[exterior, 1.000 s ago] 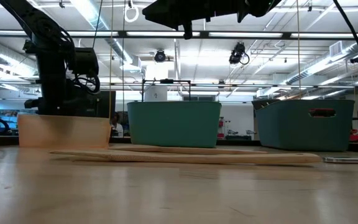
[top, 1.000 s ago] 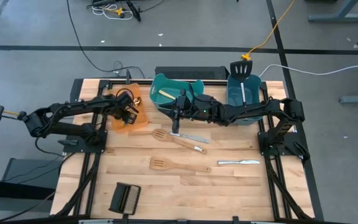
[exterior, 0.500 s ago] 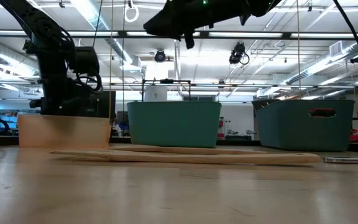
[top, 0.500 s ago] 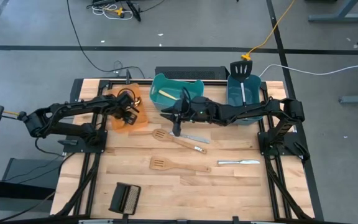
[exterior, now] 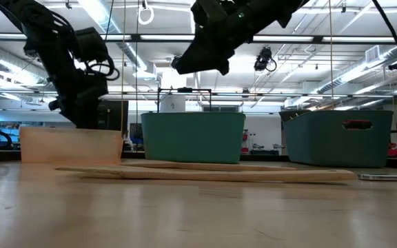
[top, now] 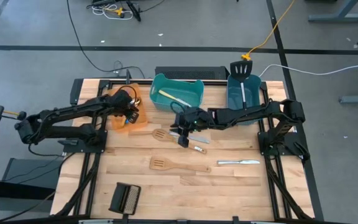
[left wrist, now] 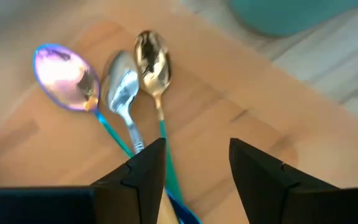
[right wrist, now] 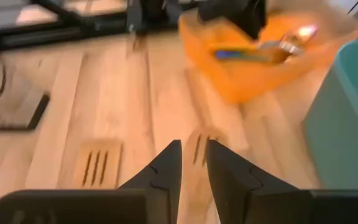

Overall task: Pick & Place Kitchen Items
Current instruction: Put the brown spatula into the blue bin

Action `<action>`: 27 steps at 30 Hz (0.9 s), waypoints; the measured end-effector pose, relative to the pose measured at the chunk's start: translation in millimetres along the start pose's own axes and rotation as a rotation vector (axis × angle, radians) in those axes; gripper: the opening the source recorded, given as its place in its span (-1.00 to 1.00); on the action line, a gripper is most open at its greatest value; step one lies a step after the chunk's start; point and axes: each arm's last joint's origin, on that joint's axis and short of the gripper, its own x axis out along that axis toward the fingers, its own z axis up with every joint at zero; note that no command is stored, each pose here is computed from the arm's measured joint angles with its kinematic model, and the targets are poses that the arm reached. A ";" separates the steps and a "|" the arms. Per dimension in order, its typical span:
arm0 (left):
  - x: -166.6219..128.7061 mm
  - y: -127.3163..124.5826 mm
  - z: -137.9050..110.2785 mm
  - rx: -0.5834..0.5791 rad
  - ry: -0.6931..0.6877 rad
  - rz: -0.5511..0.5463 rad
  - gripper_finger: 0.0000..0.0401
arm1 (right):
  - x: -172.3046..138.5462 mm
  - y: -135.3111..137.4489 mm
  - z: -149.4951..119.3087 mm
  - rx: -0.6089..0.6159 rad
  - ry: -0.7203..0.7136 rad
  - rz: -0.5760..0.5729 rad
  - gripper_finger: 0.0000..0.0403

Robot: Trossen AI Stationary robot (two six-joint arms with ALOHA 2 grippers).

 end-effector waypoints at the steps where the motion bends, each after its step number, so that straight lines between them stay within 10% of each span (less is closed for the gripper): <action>1: -3.2 -0.8 0.0 0.004 -0.016 -0.010 -0.09 | -0.1 3.1 -2.4 -0.001 0.021 0.005 -0.57; 27: -54.0 -39.2 -7.0 0.214 -0.294 -0.321 -0.10 | 6.9 59.1 -44.8 -0.037 0.270 -0.030 -0.57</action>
